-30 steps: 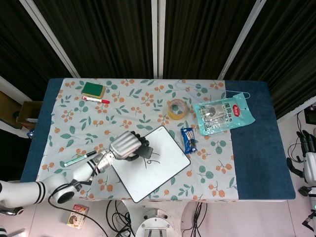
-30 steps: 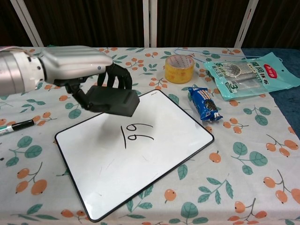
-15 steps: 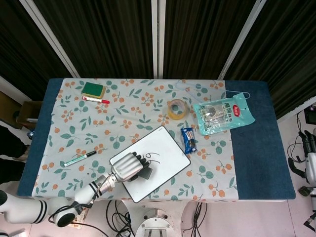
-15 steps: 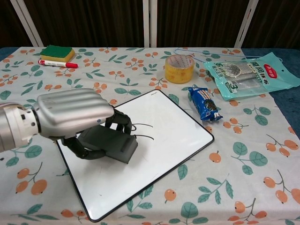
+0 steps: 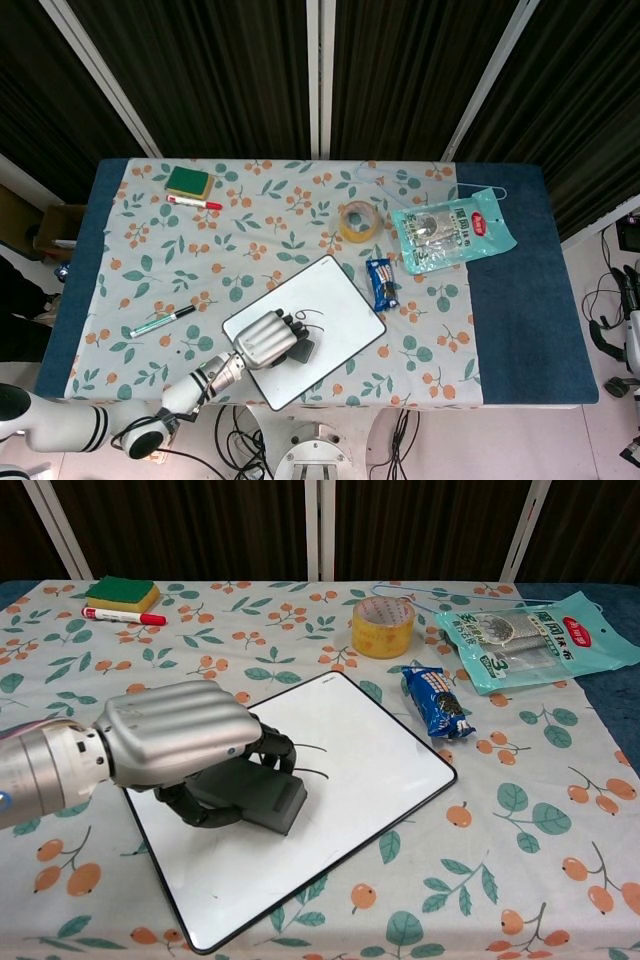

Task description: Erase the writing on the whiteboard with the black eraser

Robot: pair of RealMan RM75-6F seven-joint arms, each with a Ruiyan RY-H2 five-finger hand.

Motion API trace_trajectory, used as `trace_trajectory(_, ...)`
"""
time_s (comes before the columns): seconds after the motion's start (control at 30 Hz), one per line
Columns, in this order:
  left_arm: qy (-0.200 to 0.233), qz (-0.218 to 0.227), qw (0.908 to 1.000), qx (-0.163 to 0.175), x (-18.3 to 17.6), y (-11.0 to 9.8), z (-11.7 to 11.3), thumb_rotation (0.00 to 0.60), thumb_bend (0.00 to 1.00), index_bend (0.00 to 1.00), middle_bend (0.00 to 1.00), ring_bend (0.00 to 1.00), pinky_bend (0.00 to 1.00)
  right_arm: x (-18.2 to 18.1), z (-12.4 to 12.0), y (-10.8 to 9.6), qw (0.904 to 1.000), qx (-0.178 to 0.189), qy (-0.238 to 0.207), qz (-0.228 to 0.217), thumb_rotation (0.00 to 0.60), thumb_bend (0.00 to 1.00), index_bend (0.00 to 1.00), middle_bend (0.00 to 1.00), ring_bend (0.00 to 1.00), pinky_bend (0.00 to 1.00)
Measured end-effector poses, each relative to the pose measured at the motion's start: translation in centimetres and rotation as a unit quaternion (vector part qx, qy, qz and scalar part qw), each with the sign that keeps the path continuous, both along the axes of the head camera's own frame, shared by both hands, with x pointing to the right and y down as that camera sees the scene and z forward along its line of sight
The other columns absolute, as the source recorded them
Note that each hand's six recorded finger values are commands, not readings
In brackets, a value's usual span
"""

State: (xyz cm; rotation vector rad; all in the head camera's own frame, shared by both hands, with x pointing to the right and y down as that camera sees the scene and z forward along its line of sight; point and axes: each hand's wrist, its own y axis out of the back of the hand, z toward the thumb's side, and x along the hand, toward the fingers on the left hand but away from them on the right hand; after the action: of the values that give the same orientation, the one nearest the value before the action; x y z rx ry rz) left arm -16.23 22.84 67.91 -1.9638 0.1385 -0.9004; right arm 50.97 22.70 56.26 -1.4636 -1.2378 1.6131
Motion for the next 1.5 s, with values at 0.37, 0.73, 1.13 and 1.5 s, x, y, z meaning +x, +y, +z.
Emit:
trace_trajectory(0.37, 0.013, -0.014, 0.9997, 0.014, 1.1, -0.6, 0.3, 0.600, 0.41, 0.63, 0.66, 0.55, 0.62, 0.2, 0.0, -0.1, 1.0000, 0.001, 0.000, 0.002, 0.600, 0.29, 0.00, 0.00, 0.00, 0.00)
trace_trajectory(0.73, 0.014, -0.018, 0.9997, 0.014, 2.5, -1.2, 1.6, 0.600, 0.41, 0.63, 0.66, 0.55, 0.62, 0.6, 0.1, -0.1, 1.0000, 0.001, 0.003, 0.007, 0.600, 0.29, 0.00, 0.00, 0.00, 0.00)
trace_trajectory(1.13, 0.012, -0.026, 0.9993, 0.025, 3.8, -2.9, 2.5, 0.600, 0.41, 0.63, 0.66, 0.55, 0.62, 0.8, 0.0, -0.2, 1.0000, 0.001, 0.004, 0.008, 0.600, 0.29, 0.00, 0.00, 0.00, 0.00)
trace_trajectory(1.5, 0.010, -0.046, 0.9987, 0.020, 4.8, -4.1, 3.5, 0.600, 0.41, 0.63, 0.66, 0.55, 0.62, 0.7, -0.2, -0.4, 1.0000, 0.004, 0.004, 0.006, 0.600, 0.29, 0.00, 0.00, 0.00, 0.00)
